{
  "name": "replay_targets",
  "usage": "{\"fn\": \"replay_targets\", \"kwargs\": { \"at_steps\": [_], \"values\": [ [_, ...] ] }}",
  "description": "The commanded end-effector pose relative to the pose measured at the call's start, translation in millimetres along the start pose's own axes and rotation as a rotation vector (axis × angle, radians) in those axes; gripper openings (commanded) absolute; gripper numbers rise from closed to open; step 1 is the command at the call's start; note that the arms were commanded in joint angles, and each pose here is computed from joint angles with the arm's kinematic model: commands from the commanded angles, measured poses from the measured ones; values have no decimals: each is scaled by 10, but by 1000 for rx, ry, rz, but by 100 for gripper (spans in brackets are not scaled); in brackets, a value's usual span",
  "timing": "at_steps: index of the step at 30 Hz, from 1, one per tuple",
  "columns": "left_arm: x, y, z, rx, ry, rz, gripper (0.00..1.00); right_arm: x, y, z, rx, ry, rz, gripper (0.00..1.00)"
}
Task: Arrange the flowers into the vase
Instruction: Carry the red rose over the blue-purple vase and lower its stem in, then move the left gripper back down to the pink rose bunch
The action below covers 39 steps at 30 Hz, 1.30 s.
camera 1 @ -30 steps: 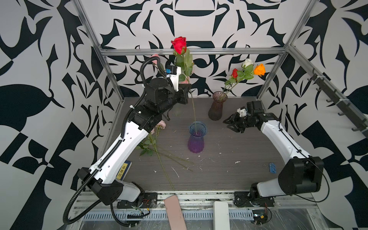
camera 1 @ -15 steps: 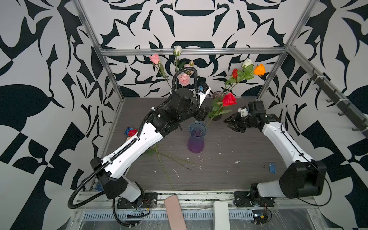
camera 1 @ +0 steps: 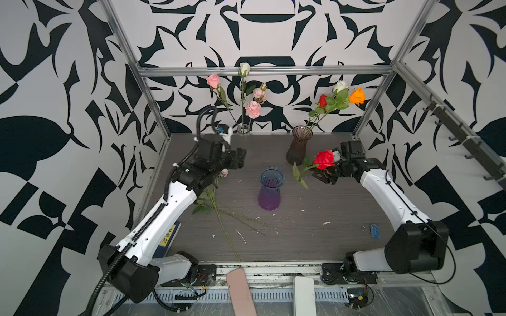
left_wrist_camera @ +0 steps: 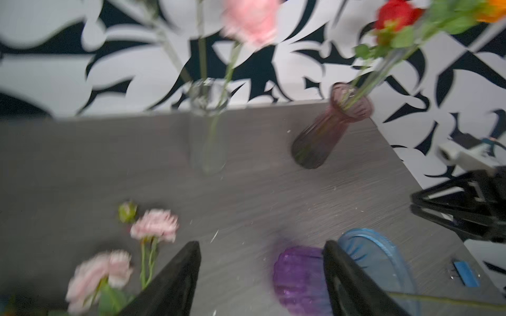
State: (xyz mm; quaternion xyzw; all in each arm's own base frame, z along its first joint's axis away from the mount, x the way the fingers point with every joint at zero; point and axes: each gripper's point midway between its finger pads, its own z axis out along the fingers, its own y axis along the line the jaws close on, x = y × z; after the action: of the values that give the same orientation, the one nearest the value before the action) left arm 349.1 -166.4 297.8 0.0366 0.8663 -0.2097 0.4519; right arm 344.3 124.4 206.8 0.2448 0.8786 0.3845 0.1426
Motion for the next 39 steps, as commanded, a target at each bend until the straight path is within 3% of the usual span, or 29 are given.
{"fn": "replay_targets", "kwargs": {
  "at_steps": [1, 3, 5, 15, 27, 30, 36, 39],
  "values": [
    [477, 439, 31, 13, 124, -445, 70, 3, 69, -1, -30, 3, -9, 43],
    [733, 716, 62, -23, 155, -583, 64, 16, 62, 4, -31, 9, -7, 43],
    [938, 904, 72, -68, 174, -647, 59, 32, 52, 4, -31, 13, -5, 43],
    [1448, 1130, 407, -174, 401, -621, 58, 84, 93, -40, -49, 26, -18, 43],
    [1841, 1355, 526, -307, 559, -634, 61, 143, 11, -56, -34, 24, -6, 43],
    [1917, 1331, 523, -298, 585, -650, 58, 147, -1, -50, -32, 25, -3, 43],
    [2171, 1317, 381, -348, 607, -791, 55, 148, -22, -36, -30, 26, 5, 43],
    [2257, 1304, 274, -384, 566, -933, 55, 148, -28, -24, -30, 27, 11, 42]
  ]
}}
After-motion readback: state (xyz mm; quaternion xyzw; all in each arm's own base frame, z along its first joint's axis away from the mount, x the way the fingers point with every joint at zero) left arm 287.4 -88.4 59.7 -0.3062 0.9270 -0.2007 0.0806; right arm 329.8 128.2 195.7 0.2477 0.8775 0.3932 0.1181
